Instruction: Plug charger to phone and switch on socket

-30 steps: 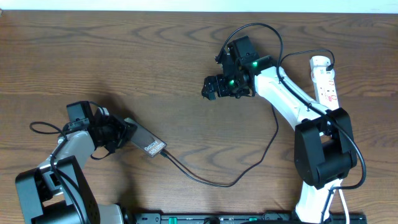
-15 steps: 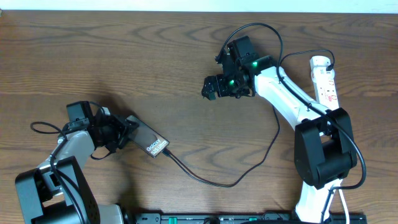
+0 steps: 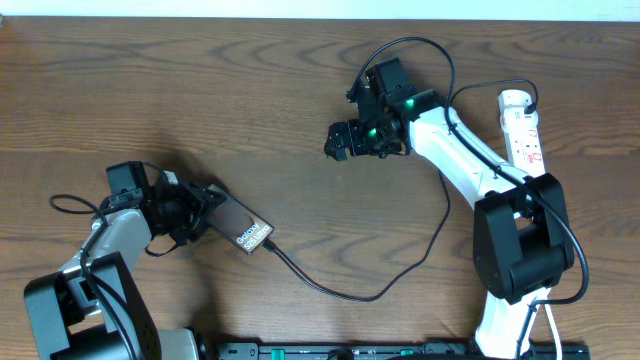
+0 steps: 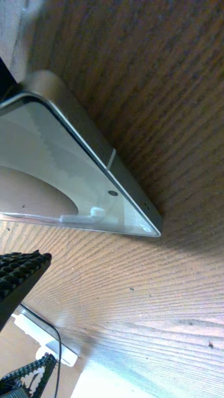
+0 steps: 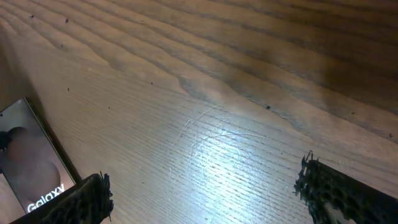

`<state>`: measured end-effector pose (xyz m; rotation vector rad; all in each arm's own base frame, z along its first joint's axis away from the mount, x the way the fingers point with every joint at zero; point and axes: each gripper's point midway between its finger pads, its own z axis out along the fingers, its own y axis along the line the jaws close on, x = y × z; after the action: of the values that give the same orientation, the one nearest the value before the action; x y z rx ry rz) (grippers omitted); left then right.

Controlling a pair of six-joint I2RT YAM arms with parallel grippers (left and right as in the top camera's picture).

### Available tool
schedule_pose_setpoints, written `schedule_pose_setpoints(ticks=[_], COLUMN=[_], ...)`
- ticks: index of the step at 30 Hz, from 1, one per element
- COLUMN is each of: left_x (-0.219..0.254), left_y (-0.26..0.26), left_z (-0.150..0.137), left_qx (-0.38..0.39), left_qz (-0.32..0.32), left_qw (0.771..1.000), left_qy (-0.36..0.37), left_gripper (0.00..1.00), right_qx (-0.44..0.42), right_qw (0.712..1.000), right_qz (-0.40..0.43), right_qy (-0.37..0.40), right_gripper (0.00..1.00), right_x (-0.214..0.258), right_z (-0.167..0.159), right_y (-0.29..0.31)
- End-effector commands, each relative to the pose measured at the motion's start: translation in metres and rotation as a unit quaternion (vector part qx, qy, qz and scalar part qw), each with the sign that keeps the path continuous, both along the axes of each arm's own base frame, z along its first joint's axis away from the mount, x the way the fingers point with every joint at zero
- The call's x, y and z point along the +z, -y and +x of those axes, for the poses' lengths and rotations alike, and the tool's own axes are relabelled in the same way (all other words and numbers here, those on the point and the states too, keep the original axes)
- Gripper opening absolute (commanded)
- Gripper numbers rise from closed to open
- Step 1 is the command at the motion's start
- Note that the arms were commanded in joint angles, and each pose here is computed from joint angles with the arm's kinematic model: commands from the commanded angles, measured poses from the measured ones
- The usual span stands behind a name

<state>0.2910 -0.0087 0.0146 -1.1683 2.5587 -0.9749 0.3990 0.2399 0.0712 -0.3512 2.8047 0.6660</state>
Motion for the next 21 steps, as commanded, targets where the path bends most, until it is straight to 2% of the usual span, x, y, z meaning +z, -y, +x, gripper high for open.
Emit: schedule_pose_setpoints(ticks=[1,21], left_x=[-0.018,-0.022], left_y=[-0.008,-0.005], left_z=[-0.017,-0.033], left_qx=[0.008,0.008], left_qz=[0.033,0.03], left_qw=[0.998,0.996], left_qy=[-0.047,-0.083], left_gripper=[0.57,0.58], right_qx=[0.002,0.003], right_qw=[1.0,1.0], right_qz=[0.004,0.003], right_qy=[0.011,0.009], right_gripper=[0.98,0.98], right_x=[0.008,0.008], right_z=[0.004,0.003], right_y=[-0.004,-0.004])
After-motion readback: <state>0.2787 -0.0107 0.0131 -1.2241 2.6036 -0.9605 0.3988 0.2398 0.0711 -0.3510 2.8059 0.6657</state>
